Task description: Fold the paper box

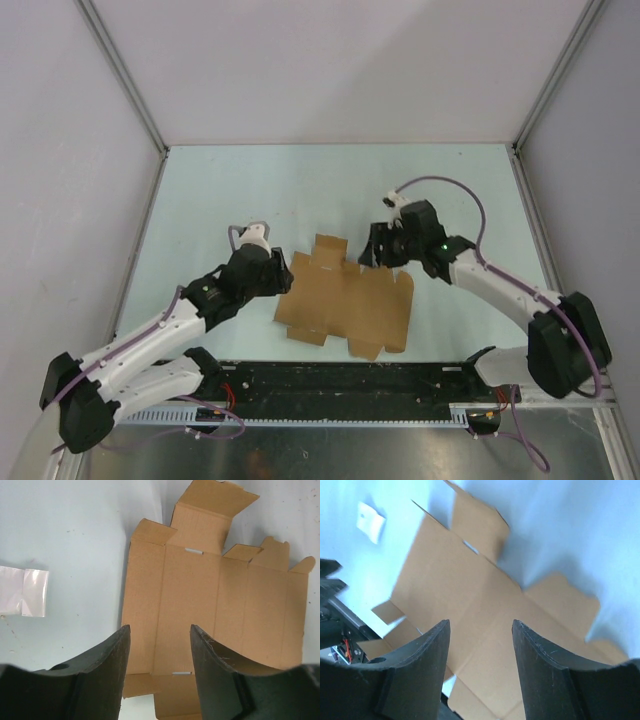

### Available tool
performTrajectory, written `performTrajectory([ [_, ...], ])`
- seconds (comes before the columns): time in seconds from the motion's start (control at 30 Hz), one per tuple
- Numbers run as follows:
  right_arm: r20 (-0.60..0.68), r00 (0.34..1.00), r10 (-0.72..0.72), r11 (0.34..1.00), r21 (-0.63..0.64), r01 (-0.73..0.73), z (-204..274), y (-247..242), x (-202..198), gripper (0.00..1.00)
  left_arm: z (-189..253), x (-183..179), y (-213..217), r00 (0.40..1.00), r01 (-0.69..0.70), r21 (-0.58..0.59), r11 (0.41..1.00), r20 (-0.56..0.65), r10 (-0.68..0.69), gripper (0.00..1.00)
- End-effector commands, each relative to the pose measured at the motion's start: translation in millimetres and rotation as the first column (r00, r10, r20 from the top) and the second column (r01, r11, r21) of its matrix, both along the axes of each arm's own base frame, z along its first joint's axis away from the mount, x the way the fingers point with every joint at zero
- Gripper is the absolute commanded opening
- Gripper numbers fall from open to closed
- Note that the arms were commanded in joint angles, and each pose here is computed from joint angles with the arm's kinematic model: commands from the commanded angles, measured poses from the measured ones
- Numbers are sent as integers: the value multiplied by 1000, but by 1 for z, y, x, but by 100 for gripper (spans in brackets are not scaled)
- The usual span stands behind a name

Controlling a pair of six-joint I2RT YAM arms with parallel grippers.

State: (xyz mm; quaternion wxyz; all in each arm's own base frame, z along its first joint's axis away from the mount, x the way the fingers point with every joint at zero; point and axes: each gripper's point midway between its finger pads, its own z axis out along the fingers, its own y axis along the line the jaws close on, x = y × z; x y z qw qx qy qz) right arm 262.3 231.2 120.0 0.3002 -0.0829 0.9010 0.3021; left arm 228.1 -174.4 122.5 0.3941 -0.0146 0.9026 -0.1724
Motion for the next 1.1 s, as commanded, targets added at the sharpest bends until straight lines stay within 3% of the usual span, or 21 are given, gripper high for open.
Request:
performTrajectory([
  [0.0,170,964,206,978,-10,-207,40,36,29,59,8,-3,-4,1000,-25,-103,994,2,25,57],
  [0.13,254,902,349,937,-105,-333,61,52,58,62,7,-7,-4,1000,-16,-124,992,-5,15,57],
  [0.3,225,840,494,865,-221,-450,39,65,84,65,3,-12,-4,1000,-7,-132,991,-18,5,57],
  [0.37,235,784,574,815,-261,-518,43,70,90,68,3,-13,-4,1000,-7,-138,990,-18,4,57],
  [0.43,167,744,647,754,-281,-593,25,71,88,70,5,-14,-4,1000,-2,-149,989,-12,0,57],
  [0.6,43,704,709,674,-336,-658,10,82,108,69,7,-16,-1,1000,-3,-160,987,0,3,57],
  [0.7,51,676,735,650,-335,-682,10,95,113,68,7,-18,0,1000,-5,-168,986,0,5,57],
  [1.07,-34,628,778,585,-326,-742,-28,101,89,64,4,-18,2,1000,-9,-165,986,-5,8,57],
])
